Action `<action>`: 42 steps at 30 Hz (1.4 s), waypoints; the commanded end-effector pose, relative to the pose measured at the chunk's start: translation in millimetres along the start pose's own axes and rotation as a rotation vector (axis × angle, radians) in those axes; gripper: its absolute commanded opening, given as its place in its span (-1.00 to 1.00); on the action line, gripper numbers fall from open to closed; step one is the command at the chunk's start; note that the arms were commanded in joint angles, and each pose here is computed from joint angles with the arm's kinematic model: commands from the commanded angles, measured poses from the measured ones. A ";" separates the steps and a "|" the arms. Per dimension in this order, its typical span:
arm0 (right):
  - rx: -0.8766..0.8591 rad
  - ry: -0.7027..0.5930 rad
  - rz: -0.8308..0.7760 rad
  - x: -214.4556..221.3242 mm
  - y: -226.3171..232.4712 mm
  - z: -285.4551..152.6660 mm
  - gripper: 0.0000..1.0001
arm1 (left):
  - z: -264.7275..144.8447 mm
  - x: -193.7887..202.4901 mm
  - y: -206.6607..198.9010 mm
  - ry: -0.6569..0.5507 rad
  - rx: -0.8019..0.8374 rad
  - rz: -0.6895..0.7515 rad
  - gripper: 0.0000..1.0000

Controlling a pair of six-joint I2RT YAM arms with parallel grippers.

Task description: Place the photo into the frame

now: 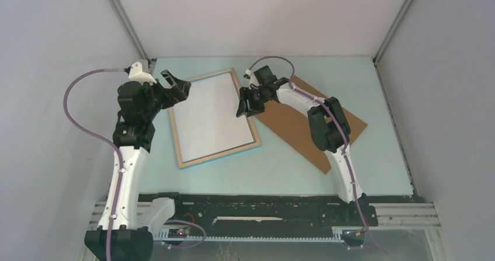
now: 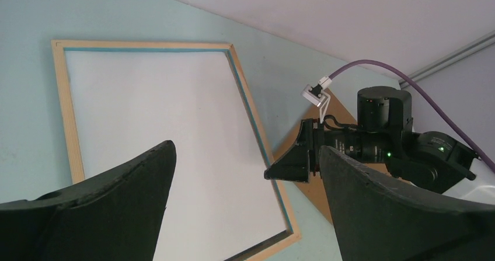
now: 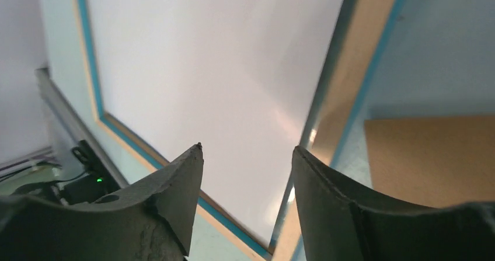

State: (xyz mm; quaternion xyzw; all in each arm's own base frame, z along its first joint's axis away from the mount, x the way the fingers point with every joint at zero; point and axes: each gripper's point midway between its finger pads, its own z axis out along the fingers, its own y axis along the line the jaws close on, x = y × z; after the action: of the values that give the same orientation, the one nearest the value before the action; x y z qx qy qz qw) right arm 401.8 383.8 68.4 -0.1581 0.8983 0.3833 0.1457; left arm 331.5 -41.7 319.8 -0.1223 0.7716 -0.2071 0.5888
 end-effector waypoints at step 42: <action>0.389 -0.604 0.845 197.8 -150.7 -277.3 0.49 | 33.5 200.7 -114.1 0.683 0.231 0.202 0.96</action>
State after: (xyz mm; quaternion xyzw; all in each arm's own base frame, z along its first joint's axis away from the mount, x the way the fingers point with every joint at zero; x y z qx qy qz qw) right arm 253.9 60.7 91.3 0.2551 0.8820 0.2736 0.2865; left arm 287.5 -234.9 178.1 0.0986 0.9013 -0.3157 0.2799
